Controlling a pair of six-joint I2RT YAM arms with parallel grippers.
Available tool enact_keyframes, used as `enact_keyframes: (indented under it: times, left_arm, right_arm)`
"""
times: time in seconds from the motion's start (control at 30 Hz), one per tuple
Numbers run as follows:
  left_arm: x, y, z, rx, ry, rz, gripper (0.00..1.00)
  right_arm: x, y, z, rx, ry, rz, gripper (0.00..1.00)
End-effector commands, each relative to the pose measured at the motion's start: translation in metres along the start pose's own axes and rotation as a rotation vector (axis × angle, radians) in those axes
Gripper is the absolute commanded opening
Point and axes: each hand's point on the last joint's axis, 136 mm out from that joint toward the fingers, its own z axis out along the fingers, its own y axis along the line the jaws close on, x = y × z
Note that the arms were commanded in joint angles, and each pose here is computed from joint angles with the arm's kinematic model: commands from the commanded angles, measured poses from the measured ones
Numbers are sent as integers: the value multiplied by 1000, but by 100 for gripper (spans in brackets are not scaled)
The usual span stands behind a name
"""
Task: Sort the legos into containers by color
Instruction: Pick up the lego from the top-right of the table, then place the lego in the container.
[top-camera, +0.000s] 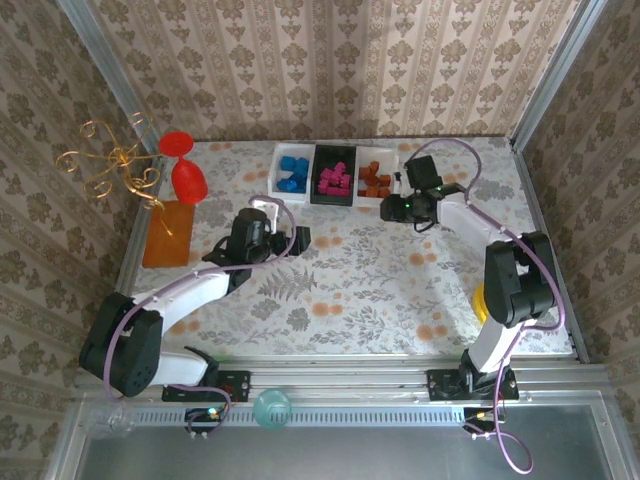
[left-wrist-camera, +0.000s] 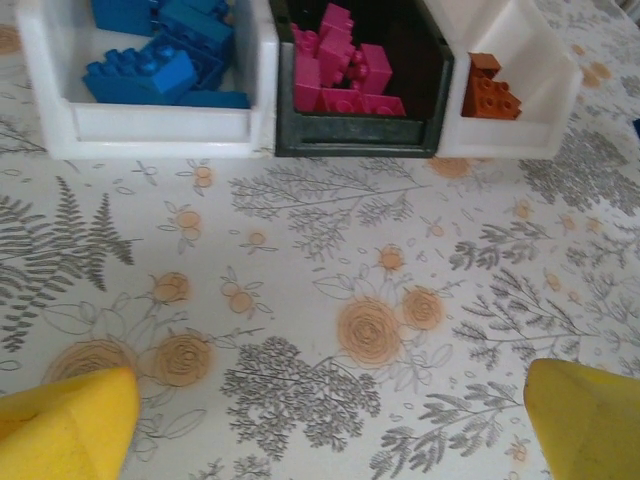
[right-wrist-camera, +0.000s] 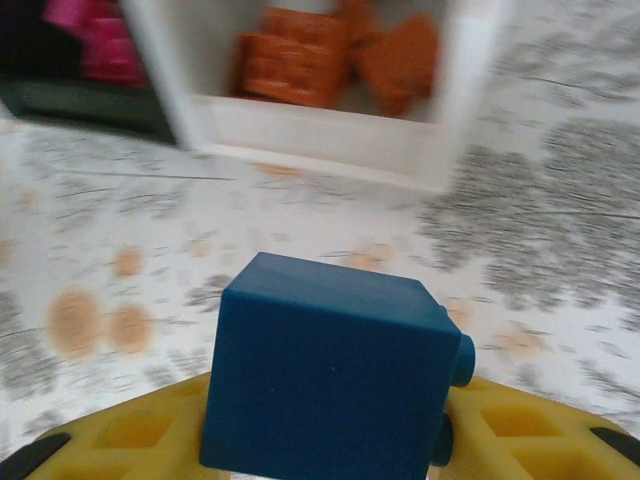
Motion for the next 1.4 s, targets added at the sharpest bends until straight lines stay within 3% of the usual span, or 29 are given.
enact_keyframes:
  times: [0.0, 0.33, 0.53, 0.83, 1.37]
  left_arm:
    - [-13, 6, -8, 4, -50, -2, 100]
    - [-15, 45, -32, -75, -116, -40, 100]
    - [-17, 63, -50, -125, -203, -83, 100]
    - [-18, 72, -64, -153, -256, -105, 100]
    - [-18, 68, -63, -127, -254, -118, 100]
  right_arm:
    - [-12, 54, -10, -131, -38, -32, 50]
    - [-27, 166, 22, -293, 2, -141, 49]
    - [-46, 211, 44, -366, -7, -146, 48]
    - [-88, 235, 73, -415, -134, -70, 48]
    - [-128, 230, 111, -366, -242, -42, 48]
